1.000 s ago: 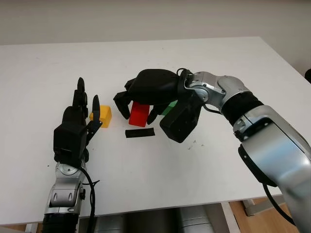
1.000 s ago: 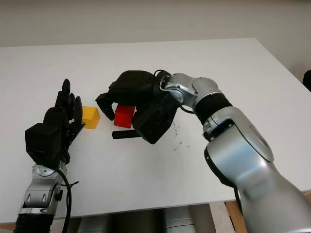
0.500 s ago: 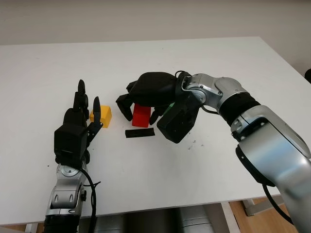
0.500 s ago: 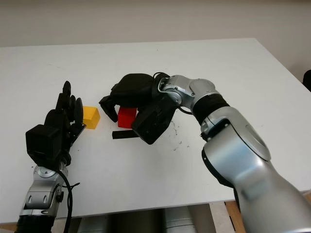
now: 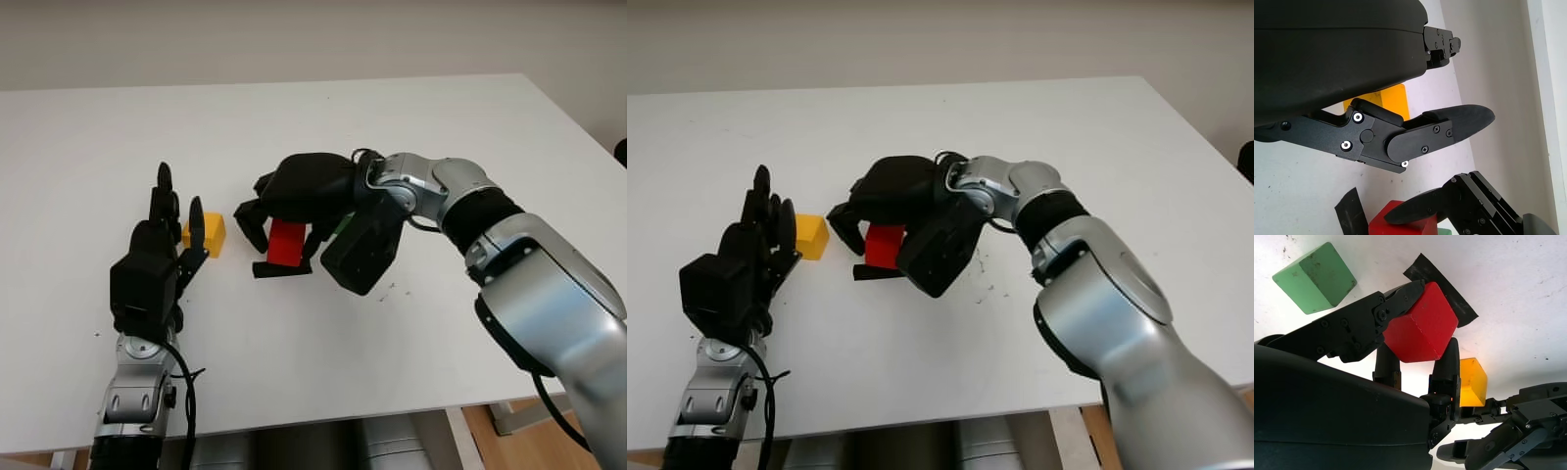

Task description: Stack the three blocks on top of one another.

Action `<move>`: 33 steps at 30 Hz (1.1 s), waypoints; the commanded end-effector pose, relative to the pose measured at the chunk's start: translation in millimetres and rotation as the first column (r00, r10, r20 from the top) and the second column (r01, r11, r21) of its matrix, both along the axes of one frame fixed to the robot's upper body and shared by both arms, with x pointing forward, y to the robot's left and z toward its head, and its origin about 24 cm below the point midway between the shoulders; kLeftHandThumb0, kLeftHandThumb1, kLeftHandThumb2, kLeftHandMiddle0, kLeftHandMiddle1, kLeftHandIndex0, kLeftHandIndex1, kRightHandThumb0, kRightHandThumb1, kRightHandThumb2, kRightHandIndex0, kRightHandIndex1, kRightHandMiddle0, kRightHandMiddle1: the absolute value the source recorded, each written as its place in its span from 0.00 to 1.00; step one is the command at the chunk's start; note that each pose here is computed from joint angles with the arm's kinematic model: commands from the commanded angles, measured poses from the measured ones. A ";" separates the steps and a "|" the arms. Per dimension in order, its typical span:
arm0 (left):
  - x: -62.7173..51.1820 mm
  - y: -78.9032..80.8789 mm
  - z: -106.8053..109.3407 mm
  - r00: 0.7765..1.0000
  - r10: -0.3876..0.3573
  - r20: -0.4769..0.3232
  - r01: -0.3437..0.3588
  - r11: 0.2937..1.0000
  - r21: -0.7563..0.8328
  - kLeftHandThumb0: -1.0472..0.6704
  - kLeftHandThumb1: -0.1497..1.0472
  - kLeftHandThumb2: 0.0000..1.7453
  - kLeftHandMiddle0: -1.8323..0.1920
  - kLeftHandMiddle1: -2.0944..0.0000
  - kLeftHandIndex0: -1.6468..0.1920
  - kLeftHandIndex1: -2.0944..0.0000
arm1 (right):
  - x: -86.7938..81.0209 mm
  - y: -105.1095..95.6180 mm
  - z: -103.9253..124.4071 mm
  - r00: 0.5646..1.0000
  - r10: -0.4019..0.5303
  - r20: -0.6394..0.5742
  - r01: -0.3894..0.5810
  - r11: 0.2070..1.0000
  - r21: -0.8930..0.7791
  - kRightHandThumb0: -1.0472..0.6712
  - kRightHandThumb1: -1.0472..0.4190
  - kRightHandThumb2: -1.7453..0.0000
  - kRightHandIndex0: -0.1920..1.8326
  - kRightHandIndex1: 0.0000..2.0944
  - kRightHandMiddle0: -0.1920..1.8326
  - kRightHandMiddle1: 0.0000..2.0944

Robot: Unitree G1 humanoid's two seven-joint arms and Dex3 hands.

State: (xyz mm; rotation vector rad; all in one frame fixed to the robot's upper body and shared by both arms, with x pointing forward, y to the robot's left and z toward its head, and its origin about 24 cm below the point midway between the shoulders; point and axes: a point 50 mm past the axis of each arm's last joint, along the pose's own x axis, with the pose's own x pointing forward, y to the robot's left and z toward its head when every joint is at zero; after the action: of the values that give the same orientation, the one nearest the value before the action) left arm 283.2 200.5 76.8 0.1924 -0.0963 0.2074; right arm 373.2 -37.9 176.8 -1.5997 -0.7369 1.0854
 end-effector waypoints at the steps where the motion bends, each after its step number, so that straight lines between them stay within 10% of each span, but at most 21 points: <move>1: -1.1 -1.0 4.3 1.000 -0.002 0.027 0.001 1.000 0.014 0.20 1.00 0.39 0.92 0.97 0.92 1.00 | -0.9 3.4 0.4 1.000 0.011 0.010 -0.011 1.000 -0.007 0.50 0.04 0.97 0.26 0.78 0.26 0.73; 33: -4.9 -0.3 3.4 1.000 0.005 0.018 -0.005 1.000 0.011 0.20 1.00 0.38 0.92 0.98 0.91 1.00 | -0.6 3.7 -9.7 1.000 -0.002 0.007 0.002 0.999 -0.041 0.51 0.02 0.97 0.23 0.72 0.25 0.71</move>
State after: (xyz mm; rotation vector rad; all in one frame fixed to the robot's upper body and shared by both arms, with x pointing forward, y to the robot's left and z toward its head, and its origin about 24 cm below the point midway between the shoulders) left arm 279.2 201.2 77.0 0.2061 -0.1003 0.2121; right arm 372.9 -34.5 168.6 -1.6533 -0.7211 1.1014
